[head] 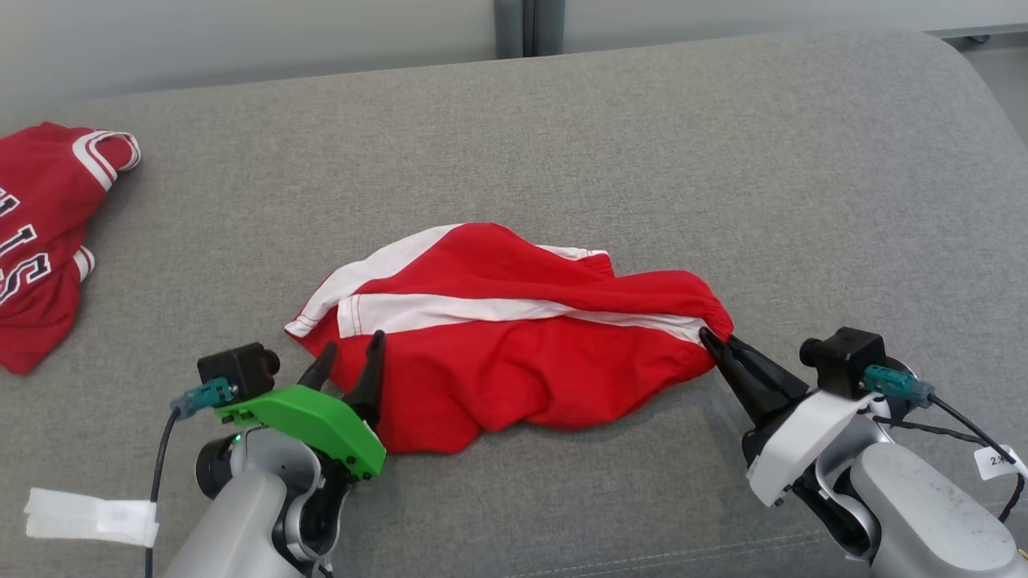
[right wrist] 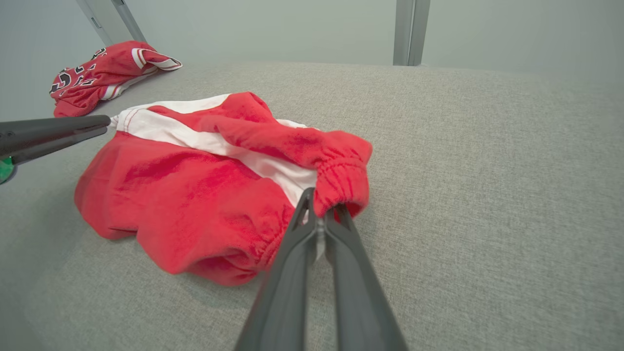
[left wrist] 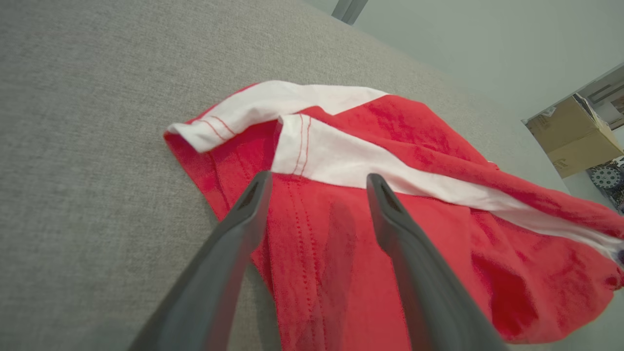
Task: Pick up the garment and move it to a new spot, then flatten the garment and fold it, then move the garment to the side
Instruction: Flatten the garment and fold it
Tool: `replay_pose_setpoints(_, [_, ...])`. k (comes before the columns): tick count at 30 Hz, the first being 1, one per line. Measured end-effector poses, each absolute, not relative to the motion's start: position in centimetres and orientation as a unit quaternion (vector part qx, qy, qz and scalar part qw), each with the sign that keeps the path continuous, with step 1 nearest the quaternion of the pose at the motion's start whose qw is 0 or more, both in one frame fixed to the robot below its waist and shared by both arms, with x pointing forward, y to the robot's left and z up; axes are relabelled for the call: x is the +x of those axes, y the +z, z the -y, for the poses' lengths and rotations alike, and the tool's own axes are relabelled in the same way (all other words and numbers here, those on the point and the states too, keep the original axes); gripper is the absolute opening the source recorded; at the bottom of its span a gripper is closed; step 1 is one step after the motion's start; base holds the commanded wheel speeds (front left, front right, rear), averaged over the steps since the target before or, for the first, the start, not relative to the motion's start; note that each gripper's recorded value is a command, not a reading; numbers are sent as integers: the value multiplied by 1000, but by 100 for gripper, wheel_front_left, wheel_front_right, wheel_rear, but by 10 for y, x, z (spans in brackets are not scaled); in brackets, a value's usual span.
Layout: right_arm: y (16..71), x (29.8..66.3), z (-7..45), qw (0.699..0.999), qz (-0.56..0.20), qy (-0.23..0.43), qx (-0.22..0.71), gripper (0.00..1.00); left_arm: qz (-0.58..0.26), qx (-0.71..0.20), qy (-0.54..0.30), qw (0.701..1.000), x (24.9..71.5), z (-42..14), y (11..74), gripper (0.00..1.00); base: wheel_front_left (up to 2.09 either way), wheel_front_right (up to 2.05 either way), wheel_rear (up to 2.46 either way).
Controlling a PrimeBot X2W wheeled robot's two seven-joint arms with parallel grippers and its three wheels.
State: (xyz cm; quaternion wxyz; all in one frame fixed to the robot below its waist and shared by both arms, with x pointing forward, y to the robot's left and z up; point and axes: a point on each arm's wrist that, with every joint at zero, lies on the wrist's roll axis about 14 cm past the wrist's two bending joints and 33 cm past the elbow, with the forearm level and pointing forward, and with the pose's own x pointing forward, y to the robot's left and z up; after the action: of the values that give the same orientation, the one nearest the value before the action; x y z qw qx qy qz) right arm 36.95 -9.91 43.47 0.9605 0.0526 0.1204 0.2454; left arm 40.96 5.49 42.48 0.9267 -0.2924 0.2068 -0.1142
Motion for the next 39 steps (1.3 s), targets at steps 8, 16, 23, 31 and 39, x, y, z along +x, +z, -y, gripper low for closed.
replay_pose_setpoints(8, [427,366,98,959,-129,247,59,0,-221,-265,-134,929,436,-47,424,100,0,0,0])
replay_pose_setpoints(16, [426,367,105,961,-131,237,62,0,-234,-251,-131,930,439,-48,417,100,0,0,0])
replay_pose_setpoints(23, [427,366,103,961,-127,239,64,0,-238,-243,-129,931,439,-49,414,100,0,0,0])
replay_pose_setpoints(31, [428,365,103,961,-126,239,64,0,-242,-242,-152,927,434,-36,416,37,0,0,0])
replay_pose_setpoints(39, [431,364,104,961,-121,239,63,0,-240,-239,-152,928,433,-37,416,0,0,0,0])
